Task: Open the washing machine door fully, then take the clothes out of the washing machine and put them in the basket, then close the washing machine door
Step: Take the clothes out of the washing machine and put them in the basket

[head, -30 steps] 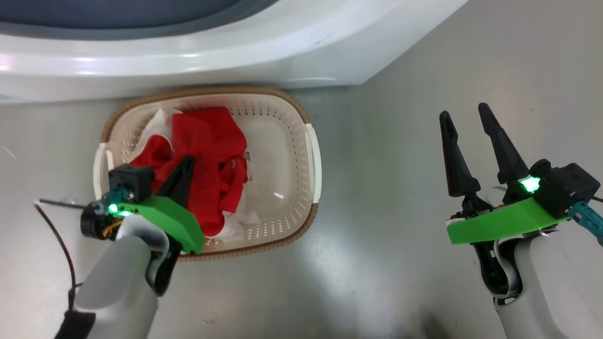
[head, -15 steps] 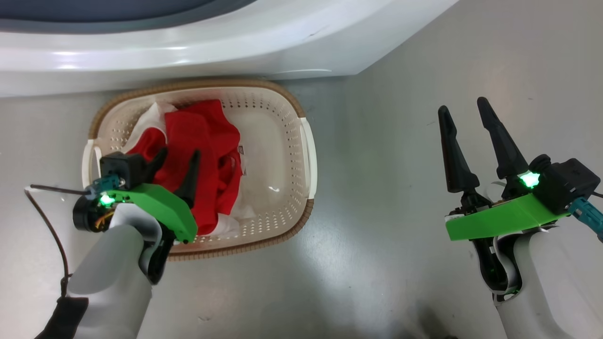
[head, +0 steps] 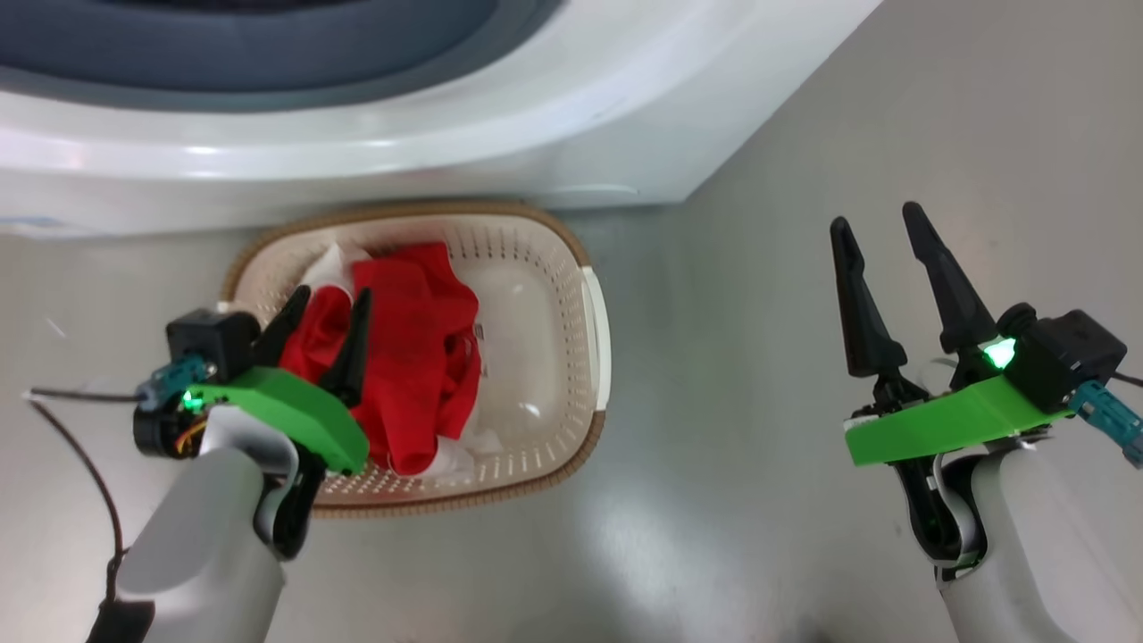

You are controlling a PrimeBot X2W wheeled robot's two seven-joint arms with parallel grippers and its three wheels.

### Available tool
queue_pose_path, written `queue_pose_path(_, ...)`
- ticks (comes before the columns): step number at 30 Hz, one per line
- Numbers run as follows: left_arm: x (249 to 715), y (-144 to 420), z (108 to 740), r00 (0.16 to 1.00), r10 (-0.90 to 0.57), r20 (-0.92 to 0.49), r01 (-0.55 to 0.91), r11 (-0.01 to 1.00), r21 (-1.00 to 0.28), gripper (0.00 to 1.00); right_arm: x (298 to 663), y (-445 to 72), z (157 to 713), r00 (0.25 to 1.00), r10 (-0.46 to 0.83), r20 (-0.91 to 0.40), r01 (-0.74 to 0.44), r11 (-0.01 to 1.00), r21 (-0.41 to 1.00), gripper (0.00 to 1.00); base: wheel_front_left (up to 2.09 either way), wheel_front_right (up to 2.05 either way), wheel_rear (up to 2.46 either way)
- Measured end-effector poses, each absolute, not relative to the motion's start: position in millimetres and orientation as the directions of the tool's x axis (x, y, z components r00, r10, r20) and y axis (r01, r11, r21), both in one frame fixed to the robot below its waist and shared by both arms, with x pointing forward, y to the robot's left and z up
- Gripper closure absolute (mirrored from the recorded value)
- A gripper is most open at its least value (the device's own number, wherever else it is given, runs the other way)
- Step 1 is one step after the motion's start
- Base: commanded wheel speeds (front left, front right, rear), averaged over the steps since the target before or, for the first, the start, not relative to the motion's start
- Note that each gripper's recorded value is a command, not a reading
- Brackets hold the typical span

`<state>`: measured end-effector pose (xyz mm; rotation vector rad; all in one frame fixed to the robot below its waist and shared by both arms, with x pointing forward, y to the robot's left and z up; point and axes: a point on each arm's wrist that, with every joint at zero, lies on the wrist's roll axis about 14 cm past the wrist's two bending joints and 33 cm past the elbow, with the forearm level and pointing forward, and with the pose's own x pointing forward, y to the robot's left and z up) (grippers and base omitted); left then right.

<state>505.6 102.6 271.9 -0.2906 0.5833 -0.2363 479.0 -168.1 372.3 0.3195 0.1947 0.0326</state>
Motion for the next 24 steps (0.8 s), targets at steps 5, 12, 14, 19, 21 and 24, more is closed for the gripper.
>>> queue_pose_path(5, 506, 116, 305, 0.861, -0.265, -0.435, 0.126, 0.938, -0.322, 0.00, 469, -168, 386, 0.983, 0.061, -0.171, -0.004, 0.949, 0.316, 0.00, 0.00, 0.00, 0.00)
queue_pose_path(12, 492, 132, 361, 0.925, -0.223, -0.309, 0.137, 0.951, -0.277, 0.00, 447, -168, 410, 0.988, 0.059, -0.143, -0.012, 0.950, 0.312, 0.00, 0.00, 0.00, 0.00)
queue_pose_path(14, 487, 133, 374, 0.937, -0.215, -0.277, 0.137, 0.952, -0.275, 0.00, 440, -167, 414, 0.988, 0.059, -0.139, -0.013, 0.950, 0.312, 0.00, 0.00, 0.00, 0.00)
queue_pose_path(19, 469, 144, 405, 0.961, -0.184, -0.204, 0.130, 0.959, -0.253, 0.00, 422, -167, 425, 0.990, 0.063, -0.128, -0.020, 0.950, 0.311, 0.00, 0.00, 0.00, 0.00)
queue_pose_path(21, 462, 152, 416, 0.970, -0.162, -0.179, 0.116, 0.963, -0.243, 0.00, 416, -167, 430, 0.991, 0.065, -0.119, -0.025, 0.951, 0.308, 0.00, 0.00, 0.00, 0.00)
queue_pose_path(24, 450, 162, 430, 0.980, -0.136, -0.143, 0.102, 0.969, -0.223, 0.00, 407, -167, 436, 0.992, 0.067, -0.108, -0.031, 0.952, 0.304, 0.00, 0.00, 0.00, 0.00)
